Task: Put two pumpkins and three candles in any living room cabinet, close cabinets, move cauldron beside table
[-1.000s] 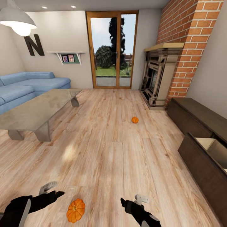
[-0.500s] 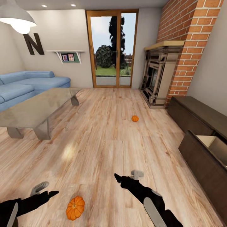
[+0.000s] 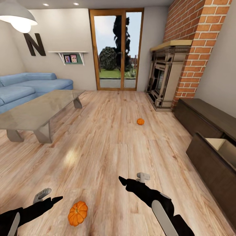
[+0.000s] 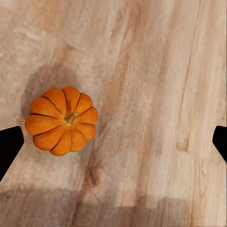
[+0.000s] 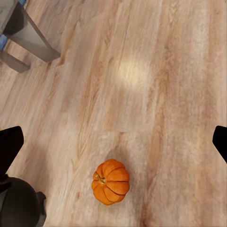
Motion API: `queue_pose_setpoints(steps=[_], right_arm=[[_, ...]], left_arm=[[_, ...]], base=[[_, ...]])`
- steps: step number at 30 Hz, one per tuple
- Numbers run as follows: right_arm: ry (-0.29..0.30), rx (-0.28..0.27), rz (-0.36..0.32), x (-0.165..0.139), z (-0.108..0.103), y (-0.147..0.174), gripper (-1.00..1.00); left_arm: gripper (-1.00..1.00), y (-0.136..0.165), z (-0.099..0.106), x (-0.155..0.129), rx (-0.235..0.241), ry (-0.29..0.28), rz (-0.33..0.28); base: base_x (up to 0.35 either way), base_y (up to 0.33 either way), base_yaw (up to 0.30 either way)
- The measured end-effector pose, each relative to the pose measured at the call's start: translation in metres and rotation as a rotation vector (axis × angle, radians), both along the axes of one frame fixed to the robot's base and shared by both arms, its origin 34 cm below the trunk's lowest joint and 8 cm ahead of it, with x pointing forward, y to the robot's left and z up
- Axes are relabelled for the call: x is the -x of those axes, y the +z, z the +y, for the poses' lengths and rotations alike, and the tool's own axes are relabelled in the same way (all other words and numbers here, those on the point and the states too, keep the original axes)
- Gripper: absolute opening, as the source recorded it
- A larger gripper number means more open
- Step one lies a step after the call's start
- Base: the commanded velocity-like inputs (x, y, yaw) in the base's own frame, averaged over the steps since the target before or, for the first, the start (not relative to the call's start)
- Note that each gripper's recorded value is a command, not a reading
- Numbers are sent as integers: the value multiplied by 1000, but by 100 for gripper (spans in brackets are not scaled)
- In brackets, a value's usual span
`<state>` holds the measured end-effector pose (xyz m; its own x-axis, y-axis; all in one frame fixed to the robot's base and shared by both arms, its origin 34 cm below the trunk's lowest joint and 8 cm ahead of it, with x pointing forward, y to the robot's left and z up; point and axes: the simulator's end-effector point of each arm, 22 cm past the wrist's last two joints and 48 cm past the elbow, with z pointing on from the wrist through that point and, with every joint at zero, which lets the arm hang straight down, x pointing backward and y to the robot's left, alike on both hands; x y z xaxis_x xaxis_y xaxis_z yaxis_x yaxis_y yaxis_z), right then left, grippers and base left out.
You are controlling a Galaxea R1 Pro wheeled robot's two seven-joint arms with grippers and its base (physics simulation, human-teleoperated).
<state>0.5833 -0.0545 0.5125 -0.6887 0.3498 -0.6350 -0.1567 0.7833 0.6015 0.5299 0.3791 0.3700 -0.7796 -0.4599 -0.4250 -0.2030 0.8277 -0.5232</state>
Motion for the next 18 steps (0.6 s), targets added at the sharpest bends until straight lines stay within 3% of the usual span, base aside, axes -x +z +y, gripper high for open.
queue_pose_setpoints(steps=[4, 9, 15, 18], right_arm=[[24, -27, -29, -11, 15, 18, 100], [21, -72, -73, -34, 32, 44, 100], [23, -66, -35, -32, 37, 17, 100], [25, -63, 0, -30, 38, 1, 100]], left_arm=[[100, -3, -3, -3, 35, 19, -25], [100, -13, -2, -1, 42, 25, -29], [100, -18, 22, 2, 20, 33, -38], [100, -15, 27, 2, 45, 32, -49]], base=[[0, 0, 0], [0, 0, 0], [0, 0, 0], [0, 0, 0]])
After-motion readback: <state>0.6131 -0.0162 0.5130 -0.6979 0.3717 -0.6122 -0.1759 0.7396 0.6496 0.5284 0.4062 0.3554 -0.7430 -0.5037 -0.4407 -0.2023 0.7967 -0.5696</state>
